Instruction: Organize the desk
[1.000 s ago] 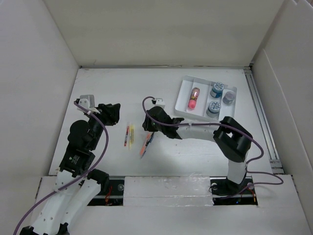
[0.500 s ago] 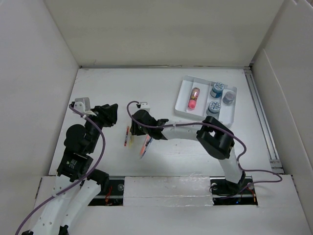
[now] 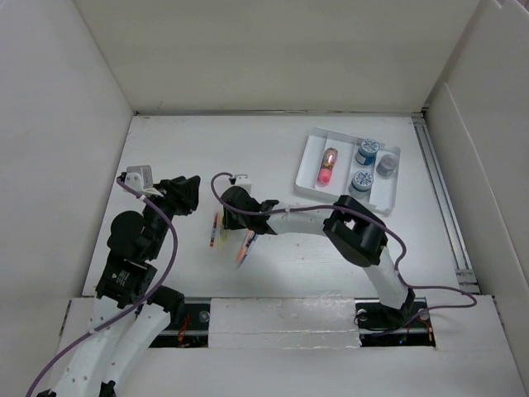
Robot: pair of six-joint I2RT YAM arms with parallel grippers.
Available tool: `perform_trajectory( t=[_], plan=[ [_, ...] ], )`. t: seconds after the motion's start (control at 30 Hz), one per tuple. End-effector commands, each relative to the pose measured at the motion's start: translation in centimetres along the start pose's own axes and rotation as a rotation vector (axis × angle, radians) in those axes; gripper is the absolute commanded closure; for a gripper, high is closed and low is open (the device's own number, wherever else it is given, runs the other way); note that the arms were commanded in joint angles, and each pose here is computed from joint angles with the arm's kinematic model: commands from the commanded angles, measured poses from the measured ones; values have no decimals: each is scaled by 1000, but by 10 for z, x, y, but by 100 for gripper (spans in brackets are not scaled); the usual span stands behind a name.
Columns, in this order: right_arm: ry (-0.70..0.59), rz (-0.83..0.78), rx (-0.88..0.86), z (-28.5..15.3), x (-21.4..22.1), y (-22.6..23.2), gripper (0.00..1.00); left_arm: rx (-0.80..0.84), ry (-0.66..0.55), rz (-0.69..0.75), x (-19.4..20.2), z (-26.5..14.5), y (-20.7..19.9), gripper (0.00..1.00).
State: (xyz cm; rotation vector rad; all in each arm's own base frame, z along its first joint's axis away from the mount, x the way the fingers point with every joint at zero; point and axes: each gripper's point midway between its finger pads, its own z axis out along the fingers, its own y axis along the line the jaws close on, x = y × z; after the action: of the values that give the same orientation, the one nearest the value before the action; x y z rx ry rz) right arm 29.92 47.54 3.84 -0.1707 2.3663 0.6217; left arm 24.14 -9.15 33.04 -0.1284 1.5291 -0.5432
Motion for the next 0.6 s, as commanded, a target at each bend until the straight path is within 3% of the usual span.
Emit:
perform_trajectory(
  t=[0.0,0.3,0.43,0.57],
  plan=[
    [-37,7,7,2,-13,6,64,27,-34,-11,-12,1,-8,59],
    [-55,-19,100,3,-16,-12,67,33,-33,-9,-12,2,-9,59],
    [-69,-29,145,0,-16,-23,77,35,-30,-11,-11,2,-9,59],
    [-51,-29,153,2,-10,-27,77,35,-30,-11,-11,2,-9,59]
  ],
)
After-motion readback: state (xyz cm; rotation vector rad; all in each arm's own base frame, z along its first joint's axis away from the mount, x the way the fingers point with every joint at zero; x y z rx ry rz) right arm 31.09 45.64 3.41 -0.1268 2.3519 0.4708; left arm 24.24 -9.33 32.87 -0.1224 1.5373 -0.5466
